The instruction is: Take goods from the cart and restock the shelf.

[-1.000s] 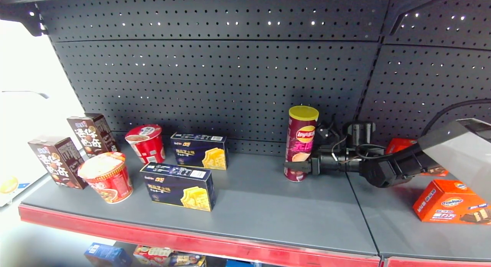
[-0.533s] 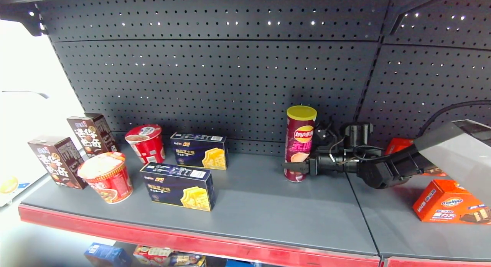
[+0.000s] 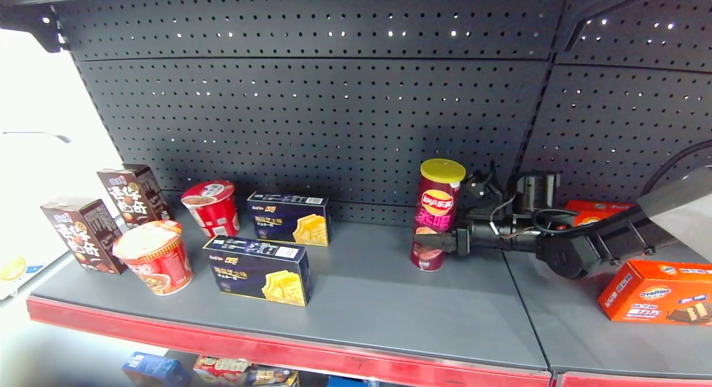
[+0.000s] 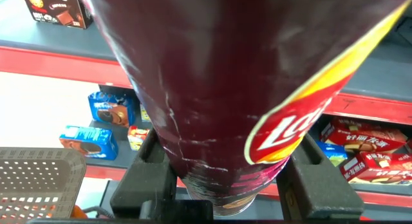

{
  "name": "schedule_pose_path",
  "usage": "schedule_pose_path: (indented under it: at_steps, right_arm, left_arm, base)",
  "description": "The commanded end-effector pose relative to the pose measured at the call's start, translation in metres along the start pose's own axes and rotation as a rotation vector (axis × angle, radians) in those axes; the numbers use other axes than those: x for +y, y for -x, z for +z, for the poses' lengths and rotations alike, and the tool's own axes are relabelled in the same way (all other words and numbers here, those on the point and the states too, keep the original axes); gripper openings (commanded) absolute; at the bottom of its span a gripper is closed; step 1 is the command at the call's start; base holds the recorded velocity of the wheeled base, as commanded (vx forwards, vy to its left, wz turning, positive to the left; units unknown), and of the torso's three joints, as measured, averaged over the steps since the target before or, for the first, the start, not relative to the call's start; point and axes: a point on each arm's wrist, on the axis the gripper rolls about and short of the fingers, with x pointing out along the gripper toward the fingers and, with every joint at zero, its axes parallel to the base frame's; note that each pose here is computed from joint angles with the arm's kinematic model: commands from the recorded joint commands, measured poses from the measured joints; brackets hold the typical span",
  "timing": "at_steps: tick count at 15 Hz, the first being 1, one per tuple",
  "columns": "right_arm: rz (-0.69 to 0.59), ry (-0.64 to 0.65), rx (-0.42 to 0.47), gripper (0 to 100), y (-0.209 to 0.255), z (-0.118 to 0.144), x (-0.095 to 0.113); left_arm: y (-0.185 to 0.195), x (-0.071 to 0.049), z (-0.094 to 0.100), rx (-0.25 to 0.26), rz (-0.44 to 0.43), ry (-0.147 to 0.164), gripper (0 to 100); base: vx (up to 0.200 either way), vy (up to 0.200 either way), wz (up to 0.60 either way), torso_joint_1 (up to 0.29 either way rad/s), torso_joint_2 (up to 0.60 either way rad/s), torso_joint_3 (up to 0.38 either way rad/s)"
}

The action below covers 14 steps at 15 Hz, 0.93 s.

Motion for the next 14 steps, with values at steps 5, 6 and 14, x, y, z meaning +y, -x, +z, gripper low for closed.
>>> schedule_pose_path:
  at_steps: [5,6,14]
  right_arm:
    - [0.009,0.022,-0.024,0,0.001,0.004,0.003]
    - [0.004,0.017,-0.02,0,0.0,0.002,0.003]
    - [-0.034,0.036,-0.031,0,0.01,0.014,0.021]
  left_arm:
    - [0.001,0.0,0.0,-0.007,0.0,0.001,0]
    - [0.001,0.0,0.0,-0.004,0.002,0.001,0]
    - [0.001,0.0,0.0,-0.006,0.004,0.001,0]
  base:
    - [0.0,0.0,0.0,0.0,0.0,0.0]
    - [0.0,0.0,0.0,0.0,0.0,0.0]
    - [0.0,0.0,0.0,0.0,0.0,0.0]
